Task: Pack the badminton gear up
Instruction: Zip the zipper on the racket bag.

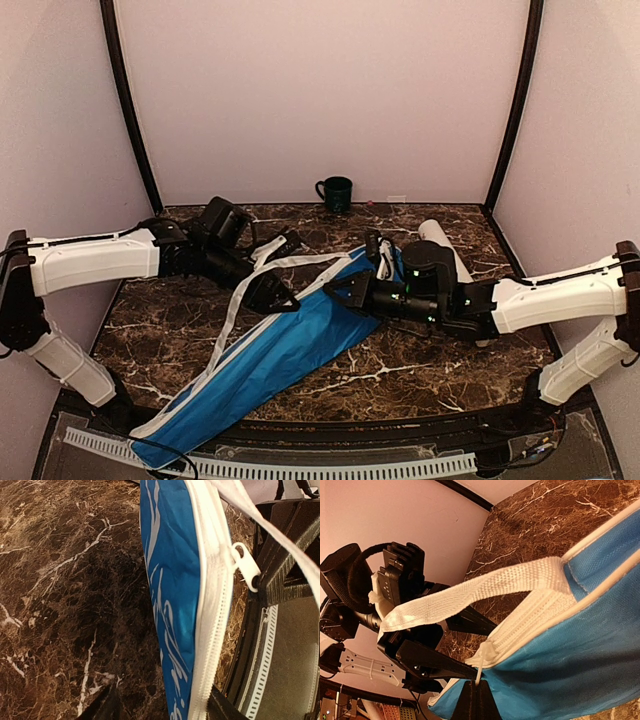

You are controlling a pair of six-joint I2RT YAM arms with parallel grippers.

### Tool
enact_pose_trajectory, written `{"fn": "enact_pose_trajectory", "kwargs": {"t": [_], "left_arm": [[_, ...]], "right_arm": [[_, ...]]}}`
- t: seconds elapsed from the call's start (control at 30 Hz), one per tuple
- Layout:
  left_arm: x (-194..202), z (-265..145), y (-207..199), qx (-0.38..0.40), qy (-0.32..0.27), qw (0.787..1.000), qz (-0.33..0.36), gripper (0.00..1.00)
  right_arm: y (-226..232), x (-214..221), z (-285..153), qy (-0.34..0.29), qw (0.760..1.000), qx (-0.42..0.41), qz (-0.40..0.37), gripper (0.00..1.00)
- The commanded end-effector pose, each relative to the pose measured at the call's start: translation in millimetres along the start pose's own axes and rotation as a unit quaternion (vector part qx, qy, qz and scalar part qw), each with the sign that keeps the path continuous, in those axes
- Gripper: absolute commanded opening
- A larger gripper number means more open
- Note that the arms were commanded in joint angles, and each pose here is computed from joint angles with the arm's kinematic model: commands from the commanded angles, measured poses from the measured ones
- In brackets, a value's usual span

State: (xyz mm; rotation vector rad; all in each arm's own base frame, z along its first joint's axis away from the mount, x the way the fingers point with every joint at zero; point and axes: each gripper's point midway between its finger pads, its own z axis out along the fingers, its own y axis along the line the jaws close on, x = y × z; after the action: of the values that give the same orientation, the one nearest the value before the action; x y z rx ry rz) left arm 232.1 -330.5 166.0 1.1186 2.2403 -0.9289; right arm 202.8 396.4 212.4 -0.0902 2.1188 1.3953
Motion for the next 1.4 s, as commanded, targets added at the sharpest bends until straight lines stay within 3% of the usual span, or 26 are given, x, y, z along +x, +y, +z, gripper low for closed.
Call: {"fn": "enact_pose_trajectory", "kwargs": {"t": [0.0, 0.17, 0.33, 0.47, 0.57, 0.63, 0.83, 1.03, 1.23, 1.37], "left_arm": [[4.3, -21.3, 26.6, -0.092, 0.026, 0.995, 0.037, 0.55], [9.2, -31.3, 65.4, -0.204, 0.059, 0.976, 0.058, 0.55], [-1.2, -37.7, 79.5, -0.25, 0.038, 0.966, 0.062, 0.54], [-21.9, -43.1, 54.7, -0.199, -0.031, 0.976, 0.081, 0.48], [-26.7, -40.3, 28.5, -0.127, -0.051, 0.987, 0.082, 0.38], [-24.2, -35.4, 17.3, -0.091, -0.053, 0.992, 0.076, 0.38], [-5.1, -31.6, 45.7, -0.156, -0.003, 0.987, 0.05, 0.41], [-23.6, -41.1, 19.2, -0.102, -0.05, 0.991, 0.071, 0.38], [-29.4, -40.7, -2.1, -0.046, -0.062, 0.994, 0.08, 0.37], [-30.3, -41.5, -16.3, -0.01, -0.065, 0.994, 0.086, 0.35]], "right_arm": [[16.6, -4.7, -7.4, -0.01, 0.999, -0.033, -0.012, 0.0], [21.4, -4.2, -7.2, -0.007, 0.999, -0.045, -0.013, 0.0], [25.0, -3.8, -5.4, -0.004, 0.998, -0.052, -0.017, 0.0], [21.3, -1.8, -2.9, -0.002, 0.999, -0.047, -0.017, 0.0], [19.9, -0.3, -2.1, 0.0, 0.999, -0.047, -0.016, 0.0], [17.2, -1.2, -3.1, -0.003, 0.999, -0.04, -0.015, 0.0], [-3.4, -8.1, -10.1, -0.019, 0.999, 0.025, -0.042, 0.0], [-20.9, -16.3, -14.3, -0.028, 0.991, 0.087, -0.096, 0.29], [28.6, -22.4, -8.1, -0.03, 0.992, -0.017, -0.123, 0.65], [48.8, -21.7, 1.0, -0.028, 0.977, -0.032, -0.209, 0.68]]}}
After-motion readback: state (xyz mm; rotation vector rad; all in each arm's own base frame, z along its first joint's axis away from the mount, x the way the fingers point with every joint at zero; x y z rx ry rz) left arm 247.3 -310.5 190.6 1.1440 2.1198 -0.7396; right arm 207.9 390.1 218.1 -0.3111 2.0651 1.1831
